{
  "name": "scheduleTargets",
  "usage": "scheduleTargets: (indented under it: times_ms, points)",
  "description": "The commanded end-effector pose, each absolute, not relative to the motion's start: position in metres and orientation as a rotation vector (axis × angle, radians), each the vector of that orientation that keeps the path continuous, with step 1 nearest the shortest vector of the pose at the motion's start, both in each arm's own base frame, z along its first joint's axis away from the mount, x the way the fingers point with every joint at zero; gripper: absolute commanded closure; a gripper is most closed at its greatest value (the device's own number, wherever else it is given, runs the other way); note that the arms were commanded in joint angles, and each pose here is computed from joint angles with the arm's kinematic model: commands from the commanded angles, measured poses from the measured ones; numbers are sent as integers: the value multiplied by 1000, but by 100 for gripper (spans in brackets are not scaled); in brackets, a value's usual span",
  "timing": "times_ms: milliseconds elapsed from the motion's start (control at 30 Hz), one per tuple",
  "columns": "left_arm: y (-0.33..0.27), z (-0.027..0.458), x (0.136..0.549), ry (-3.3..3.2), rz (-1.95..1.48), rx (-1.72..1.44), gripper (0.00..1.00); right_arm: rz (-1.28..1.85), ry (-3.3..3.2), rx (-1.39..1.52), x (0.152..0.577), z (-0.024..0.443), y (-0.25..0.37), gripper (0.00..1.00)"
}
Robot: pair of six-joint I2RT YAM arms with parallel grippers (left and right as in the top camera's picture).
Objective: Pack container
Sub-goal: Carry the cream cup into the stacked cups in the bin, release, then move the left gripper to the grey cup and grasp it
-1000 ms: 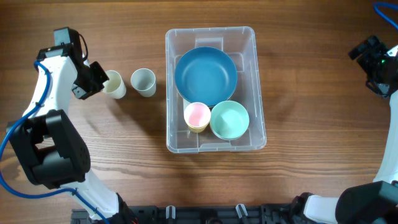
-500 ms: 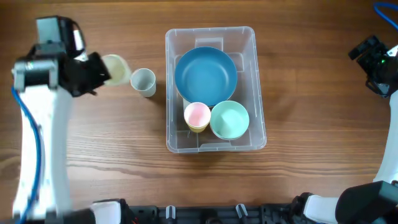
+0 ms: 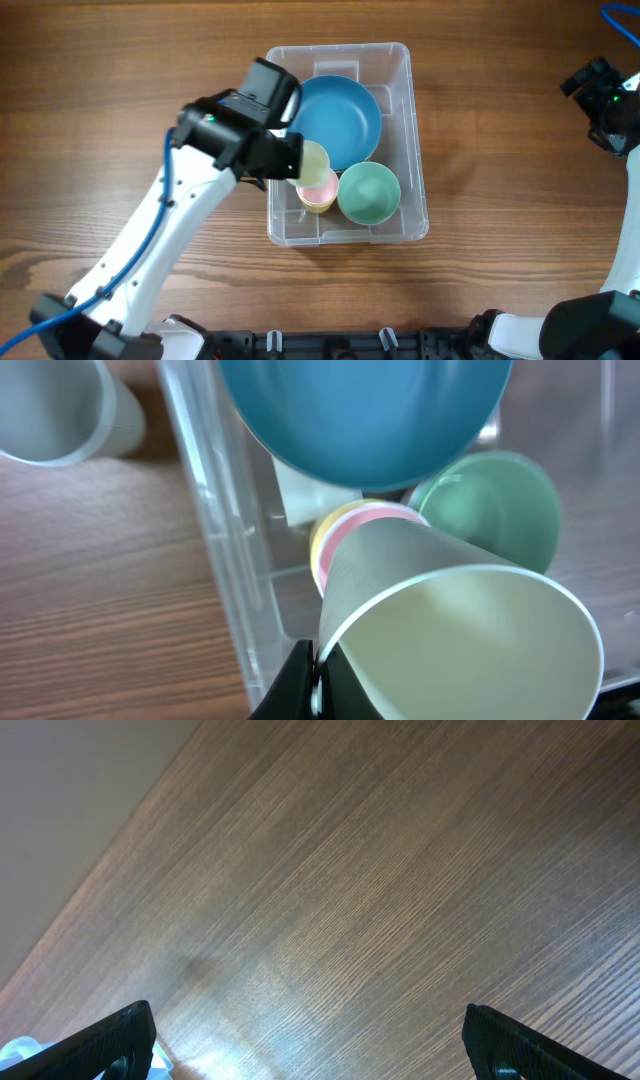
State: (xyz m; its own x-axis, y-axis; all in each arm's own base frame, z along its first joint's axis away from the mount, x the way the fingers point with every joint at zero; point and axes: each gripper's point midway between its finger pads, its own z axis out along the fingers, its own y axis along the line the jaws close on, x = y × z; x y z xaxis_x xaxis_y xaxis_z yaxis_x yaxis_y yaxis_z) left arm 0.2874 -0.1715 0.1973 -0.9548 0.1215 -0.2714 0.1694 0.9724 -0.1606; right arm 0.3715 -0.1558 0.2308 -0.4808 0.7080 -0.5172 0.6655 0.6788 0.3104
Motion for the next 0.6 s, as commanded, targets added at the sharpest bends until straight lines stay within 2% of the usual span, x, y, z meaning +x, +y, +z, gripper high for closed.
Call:
scheduleTargets:
  times_ms: [0, 67, 100, 167, 333, 467, 567]
  points:
    - [-184, 179, 278, 2910, -244, 255, 96, 89, 2262, 1055, 374, 231, -156, 0]
    - [-190, 175, 277, 2919, -236, 281, 96, 89, 2262, 1055, 374, 231, -156, 0]
    - [-189, 172, 278, 2918, -210, 279, 90, 89, 2262, 1055, 374, 231, -156, 0]
    - [-181, 171, 285, 2897, -121, 225, 68, 89, 2262, 1055, 374, 231, -156, 0]
    - [-144, 200, 307, 2772, 14, 46, 62, 89, 2262, 1055, 374, 231, -156, 0]
    - [-91, 239, 325, 2626, 16, -189, 47, 89, 2262, 1055, 374, 231, -156, 0]
    - [-46, 248, 338, 2567, 41, -368, 45, 89, 2262, 1055, 374, 231, -156, 0]
